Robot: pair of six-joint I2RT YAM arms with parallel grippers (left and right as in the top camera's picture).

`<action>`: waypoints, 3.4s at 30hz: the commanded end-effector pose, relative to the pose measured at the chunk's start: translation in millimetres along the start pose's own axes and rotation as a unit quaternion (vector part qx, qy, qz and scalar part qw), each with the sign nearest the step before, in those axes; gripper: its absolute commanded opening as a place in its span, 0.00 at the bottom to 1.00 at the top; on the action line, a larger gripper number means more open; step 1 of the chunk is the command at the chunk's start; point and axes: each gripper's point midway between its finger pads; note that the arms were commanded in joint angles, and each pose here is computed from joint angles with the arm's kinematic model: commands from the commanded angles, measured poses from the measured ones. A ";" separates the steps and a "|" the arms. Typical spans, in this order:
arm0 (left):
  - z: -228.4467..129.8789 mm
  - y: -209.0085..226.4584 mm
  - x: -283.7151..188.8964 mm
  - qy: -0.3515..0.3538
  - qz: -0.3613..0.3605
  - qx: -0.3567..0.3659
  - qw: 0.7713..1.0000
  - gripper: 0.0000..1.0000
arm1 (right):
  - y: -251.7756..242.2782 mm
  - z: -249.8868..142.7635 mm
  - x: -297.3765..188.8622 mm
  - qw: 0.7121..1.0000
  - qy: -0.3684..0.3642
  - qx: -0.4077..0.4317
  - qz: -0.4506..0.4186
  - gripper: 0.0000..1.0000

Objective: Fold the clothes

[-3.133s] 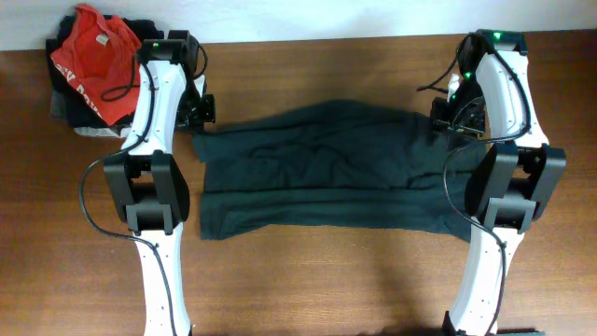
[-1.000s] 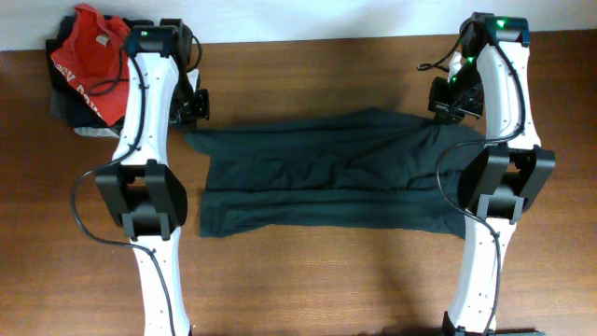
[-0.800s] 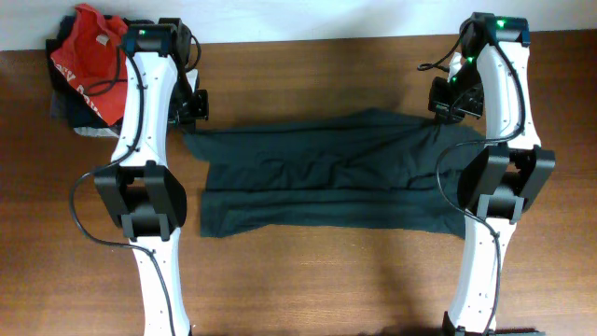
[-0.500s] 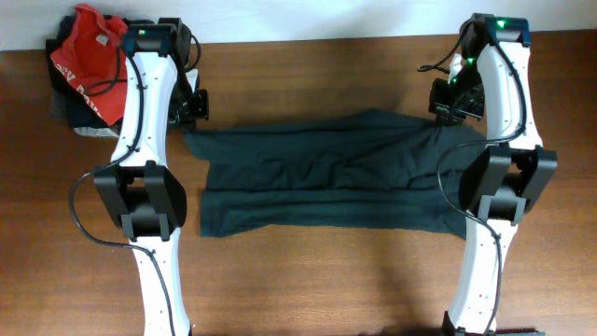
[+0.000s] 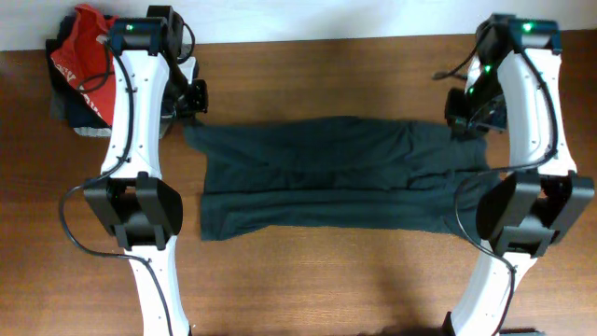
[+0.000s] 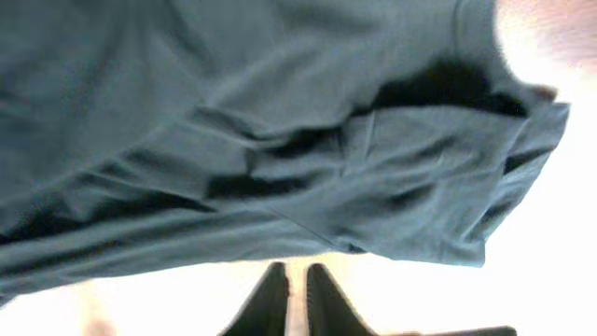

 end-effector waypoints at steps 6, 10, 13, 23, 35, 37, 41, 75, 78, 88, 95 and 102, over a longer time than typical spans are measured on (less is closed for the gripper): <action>-42.9 -19.7 40.0 0.103 -0.032 0.015 0.994 0.00 | -17.2 -22.6 35.2 0.997 0.066 0.007 -0.050 0.17; -57.0 -19.5 52.9 0.136 -0.034 0.012 0.990 0.00 | -10.5 -4.0 37.6 0.999 0.029 0.006 -0.035 0.65; -58.0 -19.9 53.7 0.139 -0.035 0.011 0.990 0.00 | 0.7 25.1 38.1 0.999 -0.030 0.002 -0.012 0.96; -58.4 -50.2 54.6 0.140 -0.059 0.034 0.988 0.00 | 55.7 112.5 25.6 0.973 -0.197 -0.073 0.099 0.99; -59.8 -62.5 55.7 0.143 -0.052 0.053 0.987 0.00 | 88.6 141.6 83.8 0.965 -0.181 -0.099 0.161 0.97; -59.8 -62.4 55.7 0.143 -0.051 0.053 0.987 0.00 | 102.1 132.1 92.8 0.961 -0.150 -0.107 0.204 0.97; -59.8 -62.4 55.7 0.143 -0.051 0.053 0.987 0.00 | 105.0 121.0 108.4 0.964 -0.113 -0.105 0.216 0.93; -67.9 -18.5 30.0 0.120 -0.020 0.016 0.992 0.00 | -13.1 -29.2 4.9 0.999 0.028 -0.001 -0.021 0.04; -76.9 -18.2 39.1 0.141 -0.021 0.015 0.990 0.00 | -19.5 -43.1 22.4 0.997 0.065 0.008 -0.036 0.04; -111.0 -0.5 66.3 0.214 0.015 0.014 0.977 0.28 | -50.0 -66.1 51.8 0.986 0.117 0.030 -0.117 0.40; -70.8 -10.8 46.4 0.129 -0.008 0.014 0.992 0.54 | -52.3 -35.0 57.4 0.991 0.054 0.039 -0.114 1.00; -72.3 -30.8 53.8 0.132 -0.051 0.036 0.989 0.62 | -59.4 -5.5 61.2 0.993 0.006 0.081 -0.088 0.64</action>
Point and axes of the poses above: each gripper's point midway between its finger pads, its own x axis out along the fingers, its own y axis along the line the jaws close on, z = x × y, and after that the axes turned 10 degrees about x, right-handed
